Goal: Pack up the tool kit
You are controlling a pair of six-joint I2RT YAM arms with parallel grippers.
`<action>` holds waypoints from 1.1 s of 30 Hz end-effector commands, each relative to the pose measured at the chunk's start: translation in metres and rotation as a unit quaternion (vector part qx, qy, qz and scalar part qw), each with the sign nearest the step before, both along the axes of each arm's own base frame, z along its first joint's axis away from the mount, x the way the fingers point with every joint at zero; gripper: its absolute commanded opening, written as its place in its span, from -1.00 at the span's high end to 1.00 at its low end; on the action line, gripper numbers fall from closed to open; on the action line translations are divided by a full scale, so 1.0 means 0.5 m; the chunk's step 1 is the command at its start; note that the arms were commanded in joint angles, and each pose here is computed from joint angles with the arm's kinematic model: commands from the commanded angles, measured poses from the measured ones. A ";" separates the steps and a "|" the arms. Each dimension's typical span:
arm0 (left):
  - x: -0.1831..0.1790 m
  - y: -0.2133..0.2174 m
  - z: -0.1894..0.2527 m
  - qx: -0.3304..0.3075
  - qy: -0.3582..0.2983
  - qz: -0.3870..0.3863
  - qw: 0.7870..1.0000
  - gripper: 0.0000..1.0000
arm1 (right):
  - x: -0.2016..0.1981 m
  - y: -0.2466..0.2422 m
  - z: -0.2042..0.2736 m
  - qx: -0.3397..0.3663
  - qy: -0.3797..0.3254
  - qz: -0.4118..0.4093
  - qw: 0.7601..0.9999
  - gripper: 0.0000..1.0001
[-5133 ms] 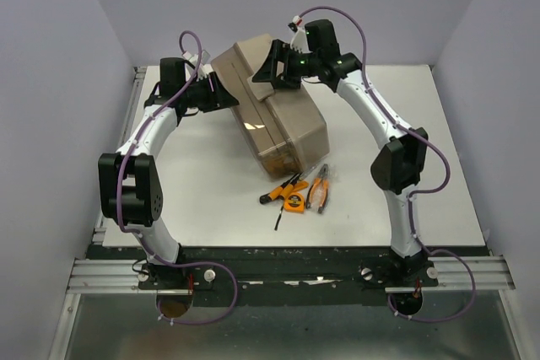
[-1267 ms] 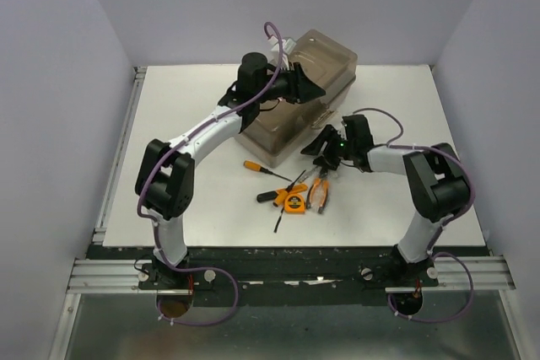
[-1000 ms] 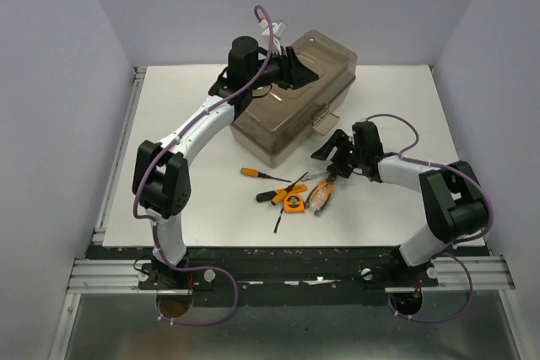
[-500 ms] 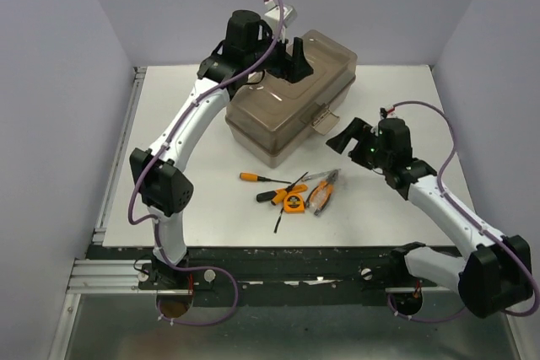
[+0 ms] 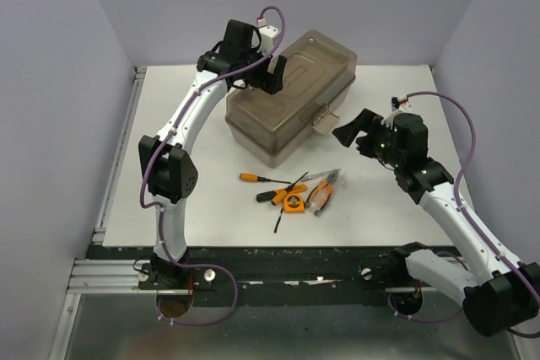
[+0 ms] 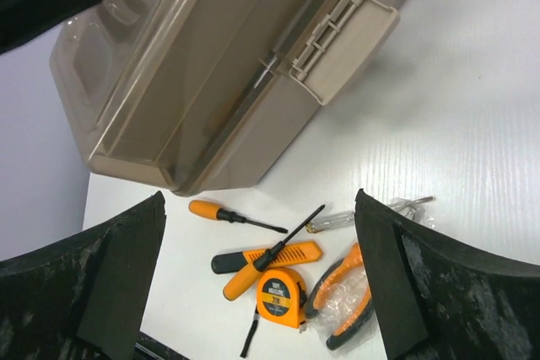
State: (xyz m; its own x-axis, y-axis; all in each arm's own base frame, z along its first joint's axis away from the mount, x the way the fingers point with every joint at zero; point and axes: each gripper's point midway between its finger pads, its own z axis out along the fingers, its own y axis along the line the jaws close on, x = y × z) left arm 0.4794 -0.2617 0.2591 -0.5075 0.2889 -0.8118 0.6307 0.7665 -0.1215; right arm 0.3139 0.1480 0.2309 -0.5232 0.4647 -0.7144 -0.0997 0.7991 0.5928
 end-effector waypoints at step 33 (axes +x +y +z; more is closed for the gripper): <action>0.118 0.099 -0.185 -0.082 0.131 0.038 0.987 0.24 | -0.021 -0.009 -0.120 -0.003 0.068 -0.014 0.998 -0.99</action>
